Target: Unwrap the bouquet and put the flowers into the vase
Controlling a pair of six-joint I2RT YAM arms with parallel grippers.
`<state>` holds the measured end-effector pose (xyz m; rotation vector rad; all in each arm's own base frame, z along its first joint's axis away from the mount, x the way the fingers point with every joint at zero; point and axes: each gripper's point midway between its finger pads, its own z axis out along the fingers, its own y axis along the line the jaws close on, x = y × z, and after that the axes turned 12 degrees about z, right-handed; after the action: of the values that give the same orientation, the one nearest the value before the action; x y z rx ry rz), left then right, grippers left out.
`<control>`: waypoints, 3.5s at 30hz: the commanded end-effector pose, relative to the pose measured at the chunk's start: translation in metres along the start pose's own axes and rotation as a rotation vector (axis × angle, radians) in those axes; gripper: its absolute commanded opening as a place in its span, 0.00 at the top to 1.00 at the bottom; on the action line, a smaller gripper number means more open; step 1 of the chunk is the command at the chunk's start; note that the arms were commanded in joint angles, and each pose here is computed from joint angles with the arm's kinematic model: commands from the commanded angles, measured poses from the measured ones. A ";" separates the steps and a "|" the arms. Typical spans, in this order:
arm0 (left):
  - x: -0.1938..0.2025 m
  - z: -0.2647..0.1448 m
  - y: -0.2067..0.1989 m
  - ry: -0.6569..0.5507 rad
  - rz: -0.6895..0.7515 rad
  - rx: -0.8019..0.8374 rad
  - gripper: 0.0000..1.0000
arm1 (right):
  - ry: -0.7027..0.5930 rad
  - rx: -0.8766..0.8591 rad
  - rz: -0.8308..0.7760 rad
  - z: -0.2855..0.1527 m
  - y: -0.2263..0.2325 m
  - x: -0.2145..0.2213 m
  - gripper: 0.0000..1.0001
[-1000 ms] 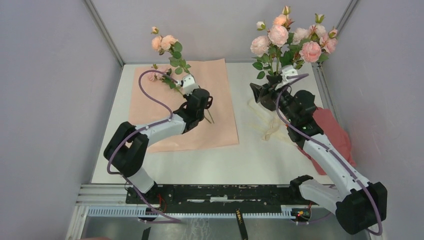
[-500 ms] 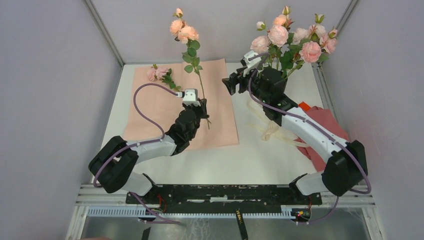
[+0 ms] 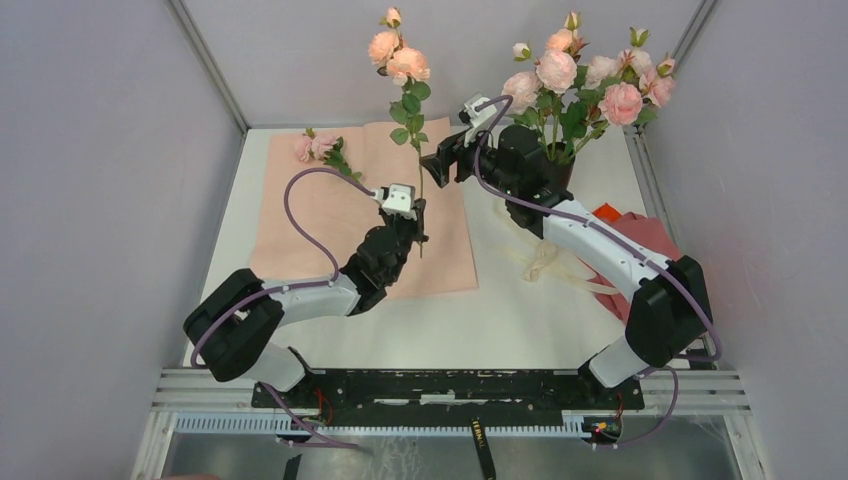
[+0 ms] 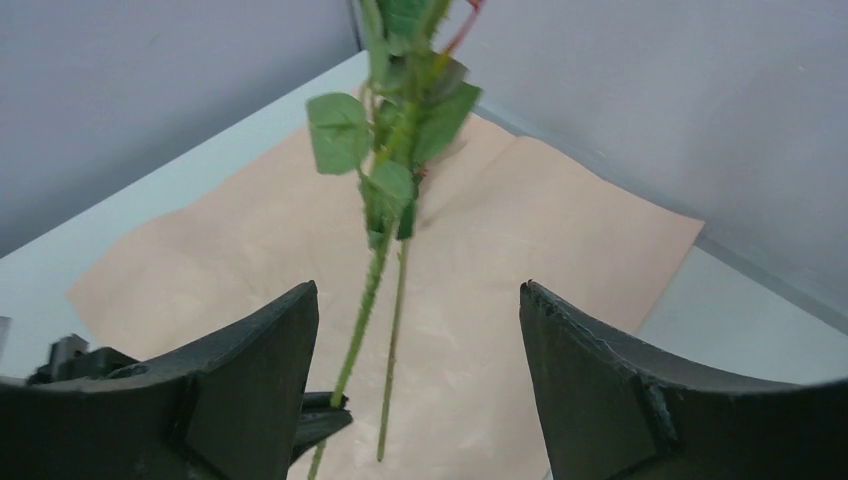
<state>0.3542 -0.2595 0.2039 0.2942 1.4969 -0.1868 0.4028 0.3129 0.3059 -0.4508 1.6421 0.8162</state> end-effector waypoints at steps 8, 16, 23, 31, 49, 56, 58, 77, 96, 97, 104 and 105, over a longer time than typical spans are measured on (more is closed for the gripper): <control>-0.042 0.003 -0.011 -0.105 0.019 0.004 0.98 | -0.039 -0.092 0.016 0.017 0.029 -0.013 0.21; -0.053 -0.001 -0.006 -0.126 0.019 -0.007 0.98 | -0.049 -0.095 0.017 0.020 0.033 -0.016 0.53; -0.048 -0.003 -0.001 -0.119 0.021 -0.030 0.98 | -0.050 -0.074 0.011 0.017 0.032 -0.015 1.00; -0.048 -0.004 0.025 -0.098 -0.040 -0.187 0.82 | -0.085 -0.043 -0.034 0.005 0.032 -0.030 1.00; -0.058 -0.018 0.051 -0.031 -0.179 -0.380 0.09 | -0.317 0.365 -0.301 -0.101 -0.018 -0.160 1.00; -0.009 0.007 0.077 0.148 -0.337 -0.457 0.00 | -0.417 0.479 -0.323 -0.153 -0.049 -0.193 1.00; -0.001 0.012 0.086 0.163 -0.401 -0.438 0.00 | -0.424 0.479 -0.348 -0.157 -0.056 -0.198 1.00; 0.038 0.027 0.094 0.255 -0.382 -0.425 0.03 | -0.390 0.541 -0.344 -0.131 -0.138 -0.211 1.00; 0.057 0.037 0.085 0.299 -0.380 -0.401 0.05 | -0.388 0.574 -0.319 -0.143 -0.152 -0.201 1.00; 0.057 0.037 0.085 0.299 -0.377 -0.402 0.05 | -0.374 0.551 -0.314 -0.139 -0.152 -0.192 1.00; 0.065 0.041 0.079 0.318 -0.391 -0.378 0.05 | -0.317 0.573 -0.257 -0.142 -0.168 -0.137 1.00; 0.067 0.042 0.076 0.321 -0.396 -0.369 0.05 | -0.310 0.582 -0.252 -0.144 -0.170 -0.131 1.00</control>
<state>0.4119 -0.1843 0.1365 -0.2484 1.8923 -0.0989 0.4647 0.0805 0.3882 -0.1393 1.4707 0.1626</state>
